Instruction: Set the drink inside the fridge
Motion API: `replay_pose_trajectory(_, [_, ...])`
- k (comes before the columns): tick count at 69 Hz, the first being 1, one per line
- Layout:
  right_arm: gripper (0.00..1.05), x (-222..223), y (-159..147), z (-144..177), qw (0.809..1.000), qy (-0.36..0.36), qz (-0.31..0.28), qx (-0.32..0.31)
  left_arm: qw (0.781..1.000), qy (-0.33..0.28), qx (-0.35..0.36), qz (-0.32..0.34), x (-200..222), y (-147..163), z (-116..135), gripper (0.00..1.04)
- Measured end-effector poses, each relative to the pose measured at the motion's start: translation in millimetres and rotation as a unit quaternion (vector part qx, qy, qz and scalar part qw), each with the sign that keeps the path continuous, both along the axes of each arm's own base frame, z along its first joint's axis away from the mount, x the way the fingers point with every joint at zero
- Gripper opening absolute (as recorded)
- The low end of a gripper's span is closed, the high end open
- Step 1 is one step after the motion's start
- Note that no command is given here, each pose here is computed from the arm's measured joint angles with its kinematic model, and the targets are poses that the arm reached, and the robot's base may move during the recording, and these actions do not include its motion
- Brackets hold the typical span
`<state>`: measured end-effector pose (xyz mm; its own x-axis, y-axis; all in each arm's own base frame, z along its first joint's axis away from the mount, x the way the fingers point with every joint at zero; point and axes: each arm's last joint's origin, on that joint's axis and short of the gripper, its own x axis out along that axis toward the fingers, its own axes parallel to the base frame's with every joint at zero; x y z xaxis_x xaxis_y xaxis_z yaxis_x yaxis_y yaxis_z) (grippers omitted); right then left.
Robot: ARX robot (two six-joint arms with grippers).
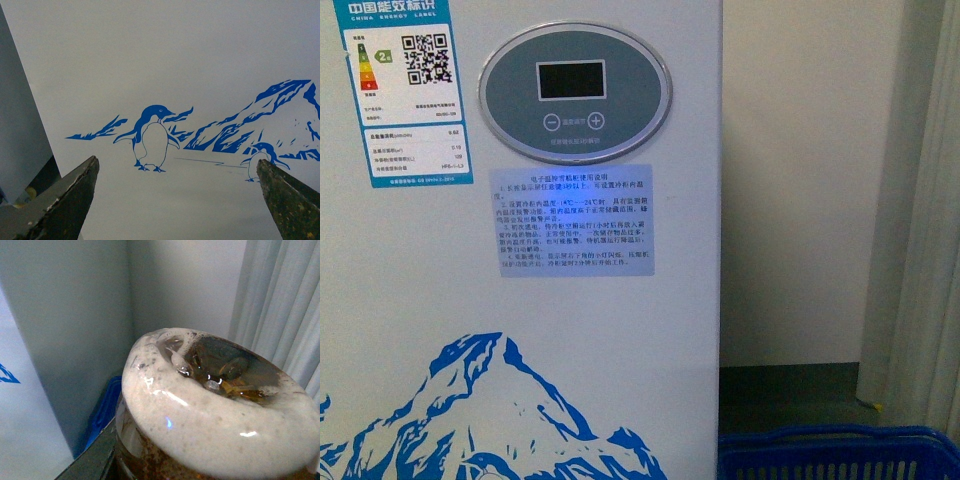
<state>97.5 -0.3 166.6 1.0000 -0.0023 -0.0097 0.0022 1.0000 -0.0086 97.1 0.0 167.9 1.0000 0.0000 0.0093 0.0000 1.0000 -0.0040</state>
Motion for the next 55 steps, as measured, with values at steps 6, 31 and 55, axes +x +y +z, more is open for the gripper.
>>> replay_pose_trajectory(6, [0.46, 0.0, 0.0, 0.0, 1.000, 0.000, 0.000, 0.000, 1.000, 0.000, 0.000, 0.000, 0.0, 0.0, 0.1, 0.97])
replay_pose_trajectory(31, [0.46, 0.0, 0.0, 0.0, 1.000, 0.000, 0.000, 0.000, 1.000, 0.000, 0.000, 0.000, 0.0, 0.0, 0.0, 0.97])
replay_pose_trajectory(55, [0.46, 0.0, 0.0, 0.0, 1.000, 0.000, 0.000, 0.000, 1.000, 0.000, 0.000, 0.000, 0.0, 0.0, 0.0, 0.97])
